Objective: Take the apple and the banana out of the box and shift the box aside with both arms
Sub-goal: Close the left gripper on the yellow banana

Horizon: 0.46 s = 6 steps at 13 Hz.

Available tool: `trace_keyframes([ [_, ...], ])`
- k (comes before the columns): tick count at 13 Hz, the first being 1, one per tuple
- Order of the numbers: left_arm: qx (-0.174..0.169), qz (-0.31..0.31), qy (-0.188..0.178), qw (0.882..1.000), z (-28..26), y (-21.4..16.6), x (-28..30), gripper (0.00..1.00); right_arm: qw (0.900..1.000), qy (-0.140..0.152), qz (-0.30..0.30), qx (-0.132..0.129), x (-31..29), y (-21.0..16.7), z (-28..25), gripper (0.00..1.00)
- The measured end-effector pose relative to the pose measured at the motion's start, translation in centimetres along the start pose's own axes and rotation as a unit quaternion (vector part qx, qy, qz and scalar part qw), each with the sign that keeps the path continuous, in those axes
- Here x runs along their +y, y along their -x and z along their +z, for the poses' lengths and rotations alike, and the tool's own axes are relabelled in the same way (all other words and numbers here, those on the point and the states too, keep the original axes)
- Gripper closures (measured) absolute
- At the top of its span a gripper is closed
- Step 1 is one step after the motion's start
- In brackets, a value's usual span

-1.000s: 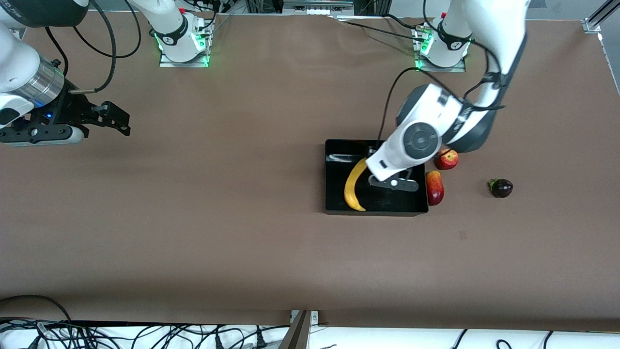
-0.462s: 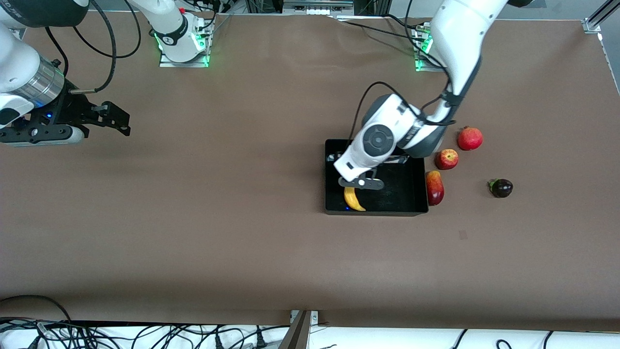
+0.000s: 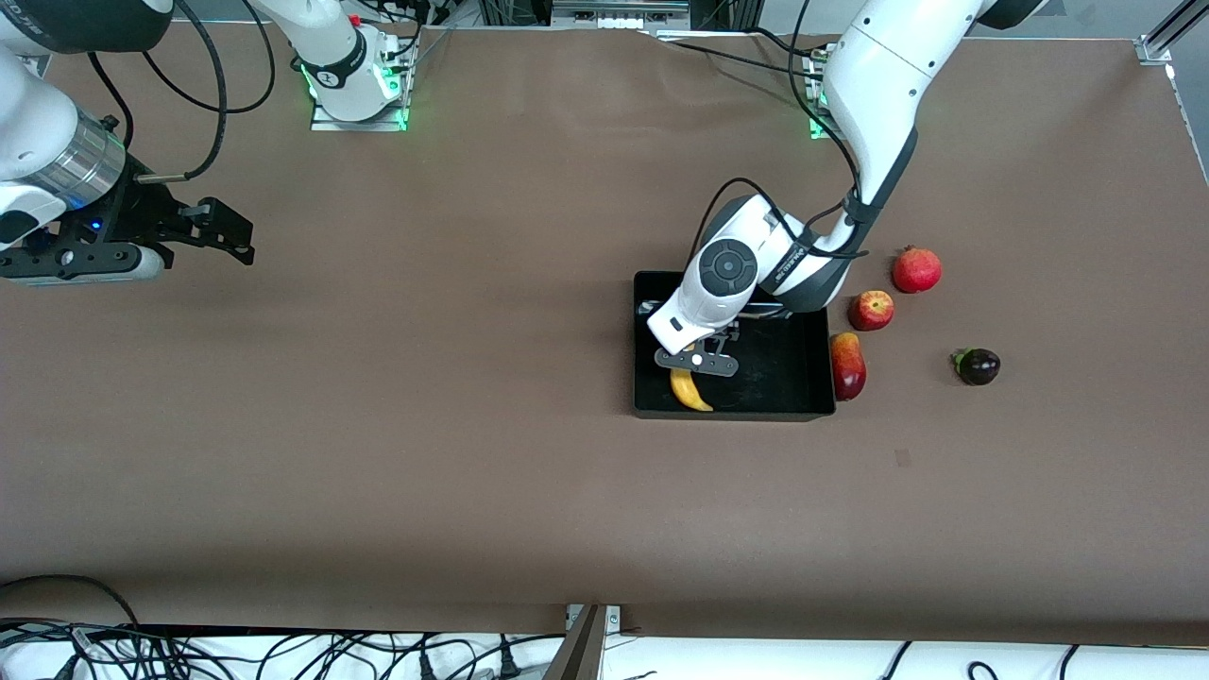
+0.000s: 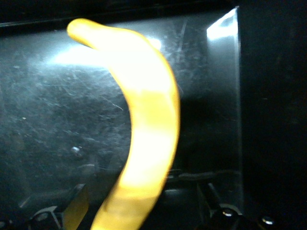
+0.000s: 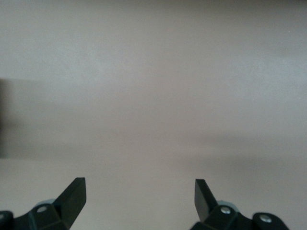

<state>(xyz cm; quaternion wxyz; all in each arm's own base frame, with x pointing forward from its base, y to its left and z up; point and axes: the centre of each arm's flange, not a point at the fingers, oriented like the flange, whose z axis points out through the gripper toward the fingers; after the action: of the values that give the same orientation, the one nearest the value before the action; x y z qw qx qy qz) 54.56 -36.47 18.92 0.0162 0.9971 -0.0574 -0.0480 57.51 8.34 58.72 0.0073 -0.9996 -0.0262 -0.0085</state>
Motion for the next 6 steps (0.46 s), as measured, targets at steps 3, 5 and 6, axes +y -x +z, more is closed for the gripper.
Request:
trace_keyframes([
  [3, 0.000, 0.000, 0.001, 1.000, 1.1, 0.1, -0.2, 0.22, 1.000, 0.000, 0.000, 0.000, 0.0, 0.0, 0.0, 0.00],
  [5, -0.004, 0.002, 0.000, 1.000, 1.6, 0.4, -0.1, 0.45, 1.000, 0.000, 0.000, 0.000, 0.0, 0.0, 0.0, 0.00],
  [6, -0.002, 0.002, 0.001, 1.000, 1.3, 0.4, 0.0, 0.57, 1.000, 0.000, 0.000, 0.000, 0.0, 0.0, 0.0, 0.00],
])
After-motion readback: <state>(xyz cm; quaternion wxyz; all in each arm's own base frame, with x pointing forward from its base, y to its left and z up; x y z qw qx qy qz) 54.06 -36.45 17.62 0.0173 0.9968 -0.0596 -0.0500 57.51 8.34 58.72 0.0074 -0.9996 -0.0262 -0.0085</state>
